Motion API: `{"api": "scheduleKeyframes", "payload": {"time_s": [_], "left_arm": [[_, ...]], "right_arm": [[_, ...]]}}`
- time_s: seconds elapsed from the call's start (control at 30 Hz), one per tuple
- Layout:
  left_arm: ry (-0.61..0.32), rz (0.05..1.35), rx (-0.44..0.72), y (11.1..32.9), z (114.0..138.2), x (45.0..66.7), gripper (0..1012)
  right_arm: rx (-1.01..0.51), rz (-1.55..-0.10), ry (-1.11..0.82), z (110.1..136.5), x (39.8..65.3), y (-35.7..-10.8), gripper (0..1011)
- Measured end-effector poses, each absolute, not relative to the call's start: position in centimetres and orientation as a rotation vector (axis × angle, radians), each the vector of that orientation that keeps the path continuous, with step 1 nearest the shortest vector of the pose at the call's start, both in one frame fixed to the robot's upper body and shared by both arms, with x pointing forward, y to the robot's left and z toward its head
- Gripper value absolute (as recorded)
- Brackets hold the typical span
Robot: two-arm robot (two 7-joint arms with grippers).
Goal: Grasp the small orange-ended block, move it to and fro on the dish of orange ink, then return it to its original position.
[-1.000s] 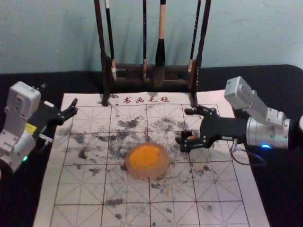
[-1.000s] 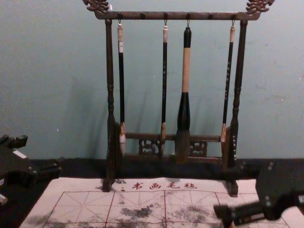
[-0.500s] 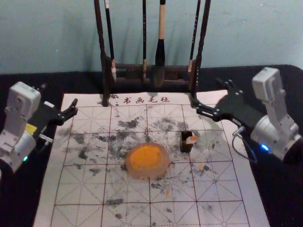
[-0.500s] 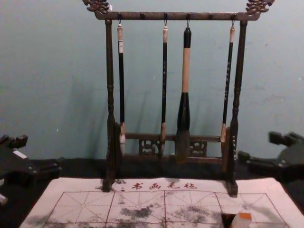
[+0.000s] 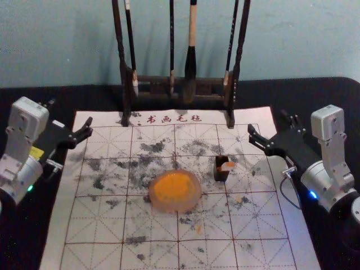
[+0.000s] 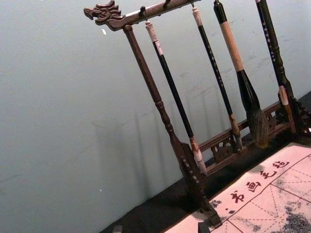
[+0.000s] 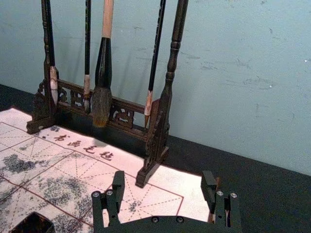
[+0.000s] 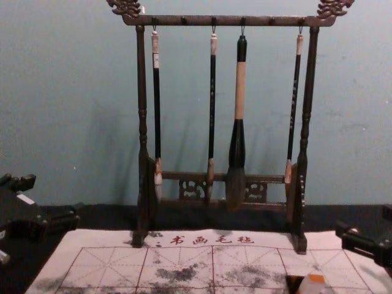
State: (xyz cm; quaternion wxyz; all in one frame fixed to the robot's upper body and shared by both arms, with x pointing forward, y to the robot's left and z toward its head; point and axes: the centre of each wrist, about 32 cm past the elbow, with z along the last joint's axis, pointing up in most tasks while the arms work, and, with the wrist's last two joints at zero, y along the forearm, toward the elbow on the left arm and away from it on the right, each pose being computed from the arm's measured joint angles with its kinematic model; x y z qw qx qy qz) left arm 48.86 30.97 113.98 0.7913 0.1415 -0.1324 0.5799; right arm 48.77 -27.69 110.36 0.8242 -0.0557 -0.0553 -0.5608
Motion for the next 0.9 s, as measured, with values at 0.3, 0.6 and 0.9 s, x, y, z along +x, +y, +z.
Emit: {"api": "scheduleKeyframes", "payload": {"time_s": [0.3, 0.6, 0.9], "left_arm": [[-0.285, 1.248, 0.304, 30.97, 113.98, 48.86, 1001], [-0.285, 1.248, 0.305, 30.97, 113.97, 48.86, 1001], [-0.285, 1.248, 0.304, 30.96, 113.98, 48.86, 1001]], "right_arm": [[-0.121, -1.182, -0.122, 110.54, 48.84, -27.69, 1002], [-0.123, -1.177, -0.124, 110.63, 48.88, -27.70, 1002], [-0.124, -1.174, -0.124, 110.68, 48.91, -27.70, 1002]]}}
